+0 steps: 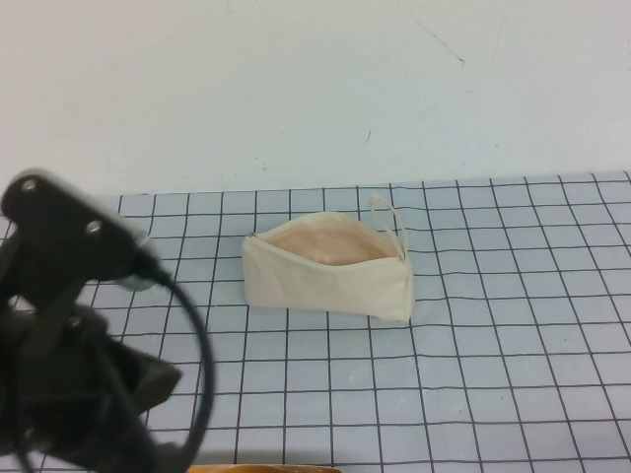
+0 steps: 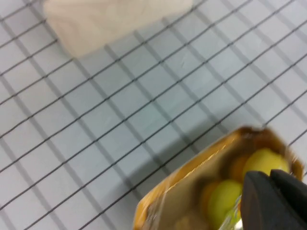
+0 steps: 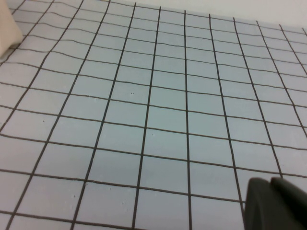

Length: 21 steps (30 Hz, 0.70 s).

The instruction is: Put eraser into pencil case

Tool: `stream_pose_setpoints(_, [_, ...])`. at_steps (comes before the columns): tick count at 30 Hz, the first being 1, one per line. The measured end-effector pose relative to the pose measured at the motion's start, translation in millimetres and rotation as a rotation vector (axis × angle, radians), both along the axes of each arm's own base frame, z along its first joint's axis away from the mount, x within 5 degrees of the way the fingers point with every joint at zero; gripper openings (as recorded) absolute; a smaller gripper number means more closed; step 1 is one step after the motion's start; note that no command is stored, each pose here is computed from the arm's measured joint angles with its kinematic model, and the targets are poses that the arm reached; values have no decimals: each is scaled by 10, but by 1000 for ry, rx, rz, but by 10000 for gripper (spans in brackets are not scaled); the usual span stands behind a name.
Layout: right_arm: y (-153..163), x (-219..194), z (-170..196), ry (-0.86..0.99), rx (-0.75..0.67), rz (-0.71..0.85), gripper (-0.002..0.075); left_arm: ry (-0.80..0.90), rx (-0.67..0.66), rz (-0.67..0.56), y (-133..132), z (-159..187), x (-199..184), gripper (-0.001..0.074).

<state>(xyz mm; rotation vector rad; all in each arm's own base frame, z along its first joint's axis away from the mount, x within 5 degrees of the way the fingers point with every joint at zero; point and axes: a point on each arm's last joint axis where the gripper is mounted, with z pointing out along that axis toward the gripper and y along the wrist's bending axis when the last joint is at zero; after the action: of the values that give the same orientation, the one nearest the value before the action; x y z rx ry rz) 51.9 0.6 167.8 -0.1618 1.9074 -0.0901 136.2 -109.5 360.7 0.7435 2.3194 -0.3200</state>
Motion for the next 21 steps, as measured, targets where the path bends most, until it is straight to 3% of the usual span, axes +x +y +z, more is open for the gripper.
stream_pose_setpoints(5, [0,0,0,0,0,0,-1,-55,34,14,219,7,-188,-1])
stream_pose_setpoints(11, [0,0,0,0,0,0,-1,-204,-50,16,402,-249,-368,-1])
stream_pose_setpoints(21, [0,0,0,0,0,0,-1,-604,-212,354,880,-880,-519,-1])
